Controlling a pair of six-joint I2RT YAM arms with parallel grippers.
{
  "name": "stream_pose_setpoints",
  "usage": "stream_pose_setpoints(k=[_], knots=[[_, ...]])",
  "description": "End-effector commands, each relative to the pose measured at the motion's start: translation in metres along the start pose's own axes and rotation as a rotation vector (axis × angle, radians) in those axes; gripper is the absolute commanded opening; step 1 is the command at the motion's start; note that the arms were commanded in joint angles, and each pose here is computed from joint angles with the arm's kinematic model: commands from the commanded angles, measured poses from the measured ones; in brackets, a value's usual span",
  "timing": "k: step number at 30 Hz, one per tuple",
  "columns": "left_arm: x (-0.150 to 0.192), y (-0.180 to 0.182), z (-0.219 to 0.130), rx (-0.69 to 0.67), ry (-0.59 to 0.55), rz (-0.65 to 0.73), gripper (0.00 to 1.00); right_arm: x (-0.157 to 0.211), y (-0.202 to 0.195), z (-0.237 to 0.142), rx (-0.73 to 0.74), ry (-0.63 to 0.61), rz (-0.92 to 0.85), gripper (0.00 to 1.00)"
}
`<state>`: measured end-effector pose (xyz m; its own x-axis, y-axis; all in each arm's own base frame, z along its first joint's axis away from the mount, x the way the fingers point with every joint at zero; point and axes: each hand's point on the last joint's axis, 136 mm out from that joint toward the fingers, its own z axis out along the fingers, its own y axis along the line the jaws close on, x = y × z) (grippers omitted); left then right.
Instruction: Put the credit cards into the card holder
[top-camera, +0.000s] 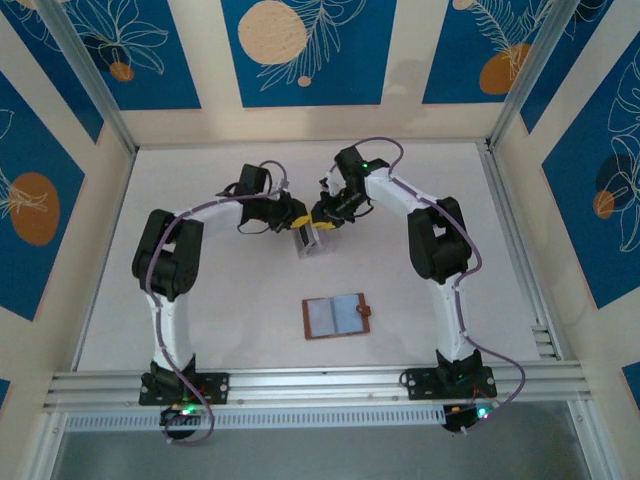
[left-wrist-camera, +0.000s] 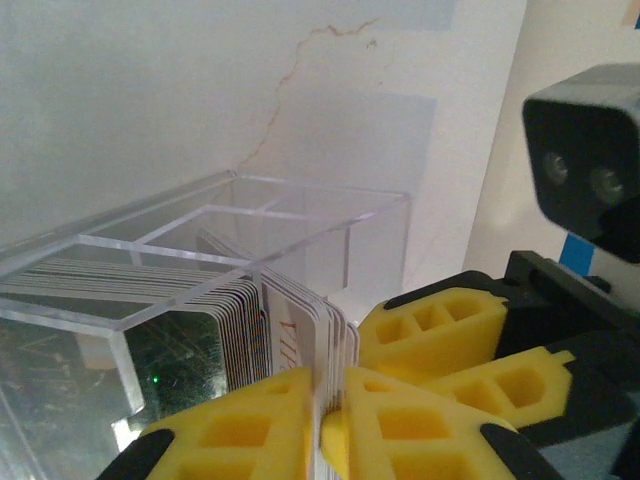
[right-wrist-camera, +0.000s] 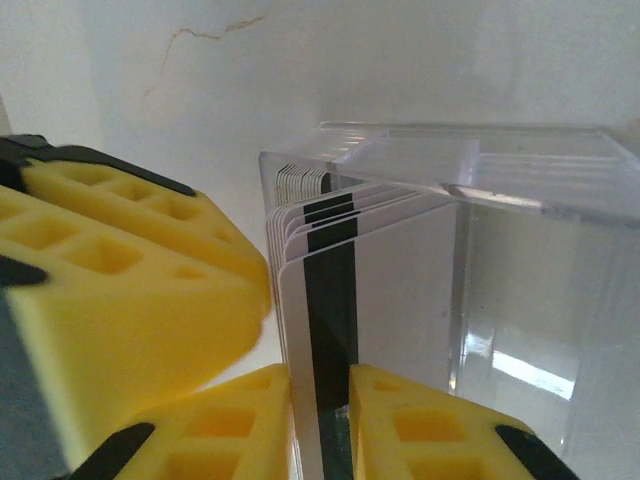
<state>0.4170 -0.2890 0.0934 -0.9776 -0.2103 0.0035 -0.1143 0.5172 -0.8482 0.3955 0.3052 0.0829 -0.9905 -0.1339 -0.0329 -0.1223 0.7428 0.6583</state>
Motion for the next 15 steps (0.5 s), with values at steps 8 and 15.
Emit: stream_pose_setpoints(k=[8,15], knots=[[0.008,-0.001,0.011,-0.003,0.036,0.011,0.15,0.006,0.005,-0.012,0.008,-0.008,-0.001,0.11],[0.009,0.003,0.01,-0.026,0.035,0.016,0.15,0.007,-0.008,-0.019,0.088,-0.024,0.005,0.05]])
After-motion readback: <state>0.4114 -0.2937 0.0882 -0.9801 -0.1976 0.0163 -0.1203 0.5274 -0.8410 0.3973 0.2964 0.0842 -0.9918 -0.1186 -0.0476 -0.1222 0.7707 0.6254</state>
